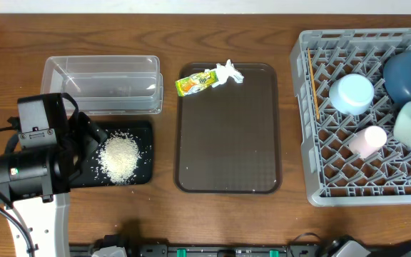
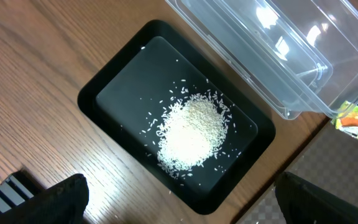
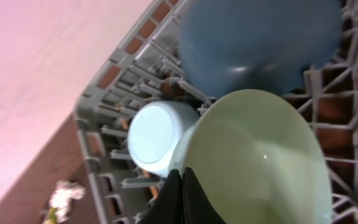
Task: Sort waste into correct bins and load items into the dishwasher rack
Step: 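Lower the light-green bowl upside down into the rack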
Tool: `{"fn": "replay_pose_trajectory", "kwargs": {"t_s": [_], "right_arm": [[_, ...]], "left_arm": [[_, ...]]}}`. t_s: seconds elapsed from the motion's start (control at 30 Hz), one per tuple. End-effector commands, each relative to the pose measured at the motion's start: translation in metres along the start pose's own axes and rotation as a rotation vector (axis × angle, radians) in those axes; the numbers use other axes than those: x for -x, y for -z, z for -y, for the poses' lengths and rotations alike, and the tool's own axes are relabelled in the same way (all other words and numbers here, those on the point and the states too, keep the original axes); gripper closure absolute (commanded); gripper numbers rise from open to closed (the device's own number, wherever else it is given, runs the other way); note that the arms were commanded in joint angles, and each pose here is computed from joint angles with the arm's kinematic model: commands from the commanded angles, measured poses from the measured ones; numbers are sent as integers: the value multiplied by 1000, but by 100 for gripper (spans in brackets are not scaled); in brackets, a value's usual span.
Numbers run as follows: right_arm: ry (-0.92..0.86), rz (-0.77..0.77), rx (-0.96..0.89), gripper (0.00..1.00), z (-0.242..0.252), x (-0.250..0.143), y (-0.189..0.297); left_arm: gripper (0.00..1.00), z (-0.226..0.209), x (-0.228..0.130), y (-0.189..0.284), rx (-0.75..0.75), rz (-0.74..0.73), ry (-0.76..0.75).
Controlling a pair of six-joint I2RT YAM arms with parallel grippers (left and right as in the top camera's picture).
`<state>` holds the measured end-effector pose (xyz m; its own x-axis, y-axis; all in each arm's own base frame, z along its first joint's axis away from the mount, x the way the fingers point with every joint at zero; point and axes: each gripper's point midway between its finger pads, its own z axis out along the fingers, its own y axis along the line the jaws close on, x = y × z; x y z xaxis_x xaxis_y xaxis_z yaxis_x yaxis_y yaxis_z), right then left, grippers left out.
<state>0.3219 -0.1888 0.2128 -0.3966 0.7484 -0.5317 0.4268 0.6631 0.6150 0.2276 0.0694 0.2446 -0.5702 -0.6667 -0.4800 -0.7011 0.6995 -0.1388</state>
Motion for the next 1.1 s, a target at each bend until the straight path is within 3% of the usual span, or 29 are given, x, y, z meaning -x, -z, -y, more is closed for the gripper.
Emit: {"fn": "replay_pose_trajectory", "kwargs": {"t_s": [0.0,0.3,0.8,1.07], "right_arm": [[-40,-51,193,99,-15,-1,-2],[-116,-105,430,99,-6,5,-15],[-317,-84,264,98,40,4,2],[-398,-107,202,88,52,-7,8]], "left_arm": [[3,-1,3,3,3,13,10],[3,-1,3,3,3,13,9],[3,-1,3,3,3,13,9],[3,-1,3,3,3,13,10]]}}
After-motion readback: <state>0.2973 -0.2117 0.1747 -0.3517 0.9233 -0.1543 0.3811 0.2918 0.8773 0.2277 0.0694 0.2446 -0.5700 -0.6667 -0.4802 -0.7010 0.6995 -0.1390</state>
